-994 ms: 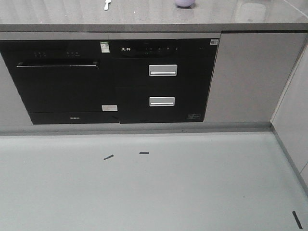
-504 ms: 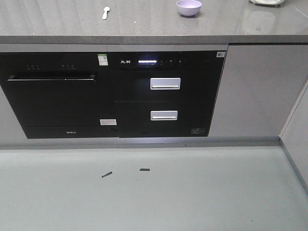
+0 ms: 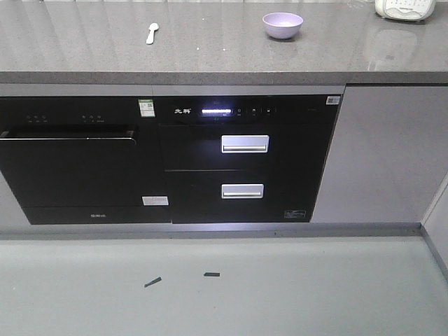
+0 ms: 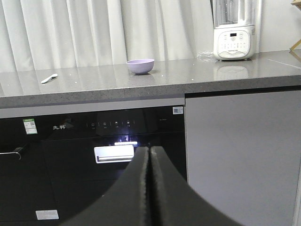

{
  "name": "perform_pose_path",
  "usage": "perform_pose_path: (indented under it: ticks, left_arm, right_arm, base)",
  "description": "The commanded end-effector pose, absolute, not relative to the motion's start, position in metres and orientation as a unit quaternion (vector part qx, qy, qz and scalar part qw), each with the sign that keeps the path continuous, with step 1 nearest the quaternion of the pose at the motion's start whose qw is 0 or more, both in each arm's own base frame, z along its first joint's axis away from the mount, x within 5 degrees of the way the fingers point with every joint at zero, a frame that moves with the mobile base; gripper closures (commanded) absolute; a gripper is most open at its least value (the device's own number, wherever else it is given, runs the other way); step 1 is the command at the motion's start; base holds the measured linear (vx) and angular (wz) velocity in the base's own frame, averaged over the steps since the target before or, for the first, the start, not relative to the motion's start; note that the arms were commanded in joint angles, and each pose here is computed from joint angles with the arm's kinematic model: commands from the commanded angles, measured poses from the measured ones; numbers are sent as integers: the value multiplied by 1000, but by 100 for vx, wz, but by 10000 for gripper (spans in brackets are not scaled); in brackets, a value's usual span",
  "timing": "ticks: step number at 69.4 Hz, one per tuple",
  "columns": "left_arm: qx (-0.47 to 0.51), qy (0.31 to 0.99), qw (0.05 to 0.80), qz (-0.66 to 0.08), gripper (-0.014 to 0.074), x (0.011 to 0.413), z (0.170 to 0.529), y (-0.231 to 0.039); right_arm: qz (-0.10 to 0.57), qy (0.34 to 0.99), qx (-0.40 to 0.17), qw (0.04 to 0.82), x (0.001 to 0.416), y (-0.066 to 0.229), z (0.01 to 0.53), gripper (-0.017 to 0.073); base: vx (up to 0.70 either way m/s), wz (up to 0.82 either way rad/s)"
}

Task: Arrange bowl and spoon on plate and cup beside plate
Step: 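Drive the base up to the counter holding the spoon and bowl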

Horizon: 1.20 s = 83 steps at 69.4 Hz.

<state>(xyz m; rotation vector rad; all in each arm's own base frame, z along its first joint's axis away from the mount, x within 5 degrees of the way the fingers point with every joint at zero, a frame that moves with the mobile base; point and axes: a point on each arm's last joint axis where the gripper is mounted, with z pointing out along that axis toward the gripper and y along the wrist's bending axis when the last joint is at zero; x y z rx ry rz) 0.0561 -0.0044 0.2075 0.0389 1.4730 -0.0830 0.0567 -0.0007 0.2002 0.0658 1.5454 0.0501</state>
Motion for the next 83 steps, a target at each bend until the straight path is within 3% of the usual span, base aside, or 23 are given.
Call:
perform_pose_path:
  ticks: [1,83]
  left_arm:
    - [14,636,770,-45,600,53,217,-5]
    - [14,636,770,-45,600,53,217,-5]
  right_arm:
    - [20,671,25,741,56,-1,206,570]
    - [20,670,25,741,56,-1,206,570]
  base:
    - [27,0]
    - [28,-2]
